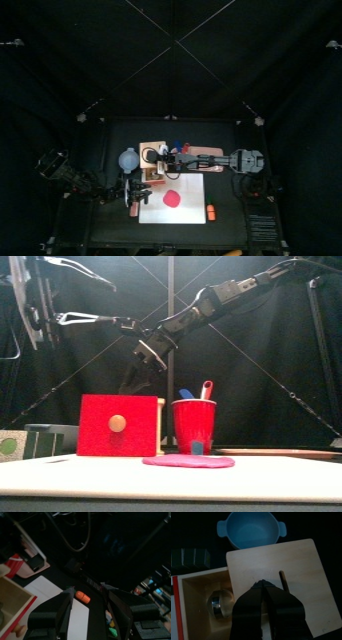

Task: Get the cutter from the drawer then cut the dough then place the extra dough in the bowl
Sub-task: Place the cutter on the board

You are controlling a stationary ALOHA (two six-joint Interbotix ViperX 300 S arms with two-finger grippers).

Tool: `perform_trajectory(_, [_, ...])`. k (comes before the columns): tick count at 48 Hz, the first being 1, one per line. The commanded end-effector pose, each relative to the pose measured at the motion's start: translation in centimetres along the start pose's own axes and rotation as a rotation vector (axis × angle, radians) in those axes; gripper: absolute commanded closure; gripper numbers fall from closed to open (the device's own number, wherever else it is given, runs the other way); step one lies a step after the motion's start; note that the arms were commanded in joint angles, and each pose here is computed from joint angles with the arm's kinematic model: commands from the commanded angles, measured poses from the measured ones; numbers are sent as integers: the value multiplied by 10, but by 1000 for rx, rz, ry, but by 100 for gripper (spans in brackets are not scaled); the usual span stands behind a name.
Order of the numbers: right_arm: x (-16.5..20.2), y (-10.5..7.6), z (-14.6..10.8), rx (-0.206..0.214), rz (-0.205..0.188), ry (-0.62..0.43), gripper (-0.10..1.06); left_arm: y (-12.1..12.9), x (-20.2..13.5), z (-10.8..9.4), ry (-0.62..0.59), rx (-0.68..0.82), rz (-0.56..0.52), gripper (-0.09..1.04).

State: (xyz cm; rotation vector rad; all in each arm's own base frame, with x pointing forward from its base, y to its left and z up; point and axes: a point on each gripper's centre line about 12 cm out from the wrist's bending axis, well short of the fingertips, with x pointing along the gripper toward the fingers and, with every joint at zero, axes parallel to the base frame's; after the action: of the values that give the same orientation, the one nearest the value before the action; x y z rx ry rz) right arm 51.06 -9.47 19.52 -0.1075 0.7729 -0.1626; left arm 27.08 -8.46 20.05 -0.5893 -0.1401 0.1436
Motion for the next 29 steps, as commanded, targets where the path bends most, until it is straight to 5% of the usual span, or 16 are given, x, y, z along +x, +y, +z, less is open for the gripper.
perform_trajectory(1, [-27,1,30,-4,-2,-73,94,-4,0,6,-21,129,-70,11])
perform_trajectory(17, [-67,23,59,-33,26,-145,93,11,-5,11,-18,509,-40,11])
perform_trajectory(29, [-87,48,56,-70,63,-99,88,19,-18,21,70,544,-29,10])
